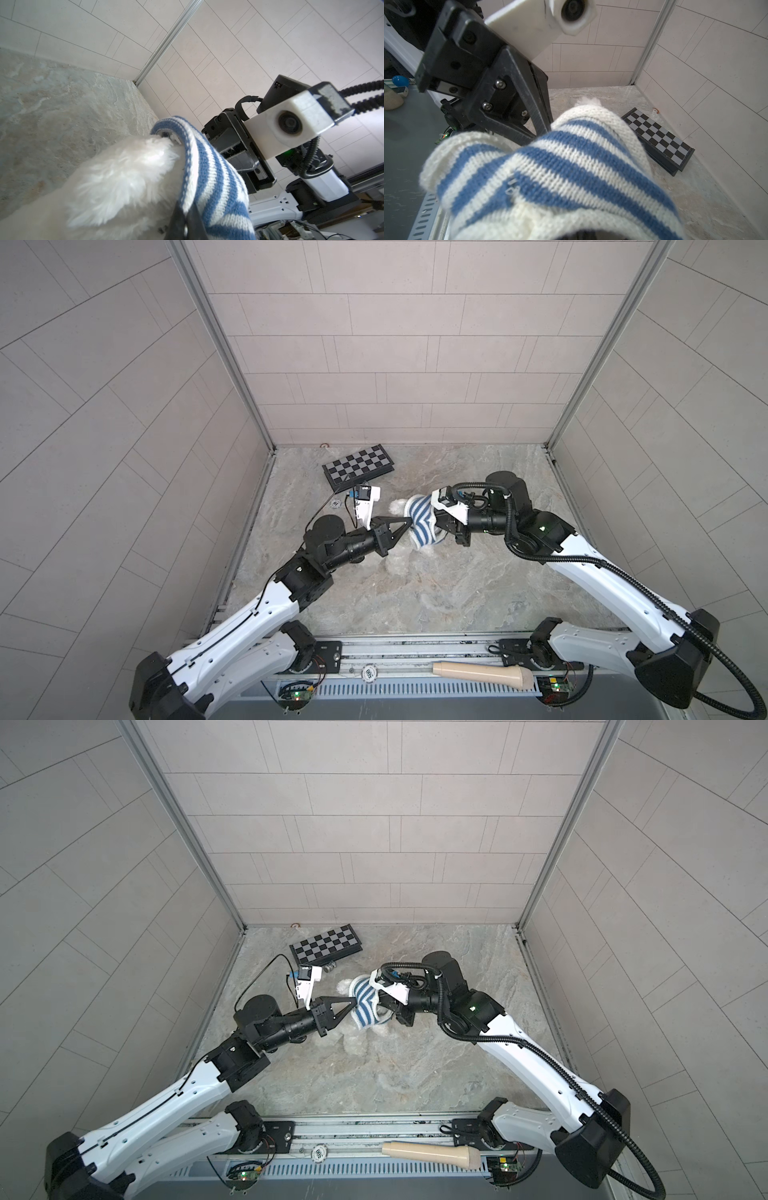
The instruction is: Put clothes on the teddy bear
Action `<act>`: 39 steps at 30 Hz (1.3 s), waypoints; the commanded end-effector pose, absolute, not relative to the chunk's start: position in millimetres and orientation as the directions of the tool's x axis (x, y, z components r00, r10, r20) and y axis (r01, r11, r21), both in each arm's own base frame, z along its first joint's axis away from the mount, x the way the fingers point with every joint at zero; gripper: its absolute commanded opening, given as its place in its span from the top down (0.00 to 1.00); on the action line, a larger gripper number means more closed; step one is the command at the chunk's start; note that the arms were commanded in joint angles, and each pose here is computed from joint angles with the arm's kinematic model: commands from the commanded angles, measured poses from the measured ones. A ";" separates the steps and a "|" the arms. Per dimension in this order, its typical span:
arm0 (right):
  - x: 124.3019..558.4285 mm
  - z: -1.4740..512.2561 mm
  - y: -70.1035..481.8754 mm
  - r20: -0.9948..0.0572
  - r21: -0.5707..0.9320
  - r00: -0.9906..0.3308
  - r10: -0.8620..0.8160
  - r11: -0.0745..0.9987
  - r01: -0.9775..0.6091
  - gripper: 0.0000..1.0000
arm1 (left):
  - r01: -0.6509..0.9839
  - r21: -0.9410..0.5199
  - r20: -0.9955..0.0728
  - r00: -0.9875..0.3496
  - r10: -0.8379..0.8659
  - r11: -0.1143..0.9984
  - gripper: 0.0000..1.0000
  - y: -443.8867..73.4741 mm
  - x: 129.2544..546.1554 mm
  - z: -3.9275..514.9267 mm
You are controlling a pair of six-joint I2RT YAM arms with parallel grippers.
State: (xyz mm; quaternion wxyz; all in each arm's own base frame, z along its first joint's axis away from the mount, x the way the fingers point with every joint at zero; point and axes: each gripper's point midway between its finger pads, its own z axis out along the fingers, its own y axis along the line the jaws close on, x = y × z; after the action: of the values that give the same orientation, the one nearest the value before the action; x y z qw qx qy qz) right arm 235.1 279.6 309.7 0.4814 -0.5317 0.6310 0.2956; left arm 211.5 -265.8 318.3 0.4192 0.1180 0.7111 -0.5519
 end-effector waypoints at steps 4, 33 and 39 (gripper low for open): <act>221.9 337.5 275.6 -0.916 -0.249 0.155 -0.371 0.219 -0.944 1.00 | 0.637 -0.676 -0.737 -0.578 -0.351 0.371 1.00 -249.7 216.5 343.5; 170.4 345.2 264.0 -0.822 -0.466 0.391 -0.414 0.093 -0.880 1.00 | 0.392 -0.699 -0.659 -0.678 -0.326 0.597 1.00 -217.8 260.0 263.8; 172.4 348.7 268.6 -0.828 -0.482 0.411 -0.381 0.112 -0.869 1.00 | 0.384 -0.662 -0.659 -0.708 -0.255 0.643 1.00 -216.6 256.1 238.3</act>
State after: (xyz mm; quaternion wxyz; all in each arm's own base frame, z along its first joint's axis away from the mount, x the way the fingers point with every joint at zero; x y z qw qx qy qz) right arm 186.1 265.0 320.4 0.5127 -0.6231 0.5526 0.2088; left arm 249.7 -228.4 258.9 0.3776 0.0424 0.7995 -0.4653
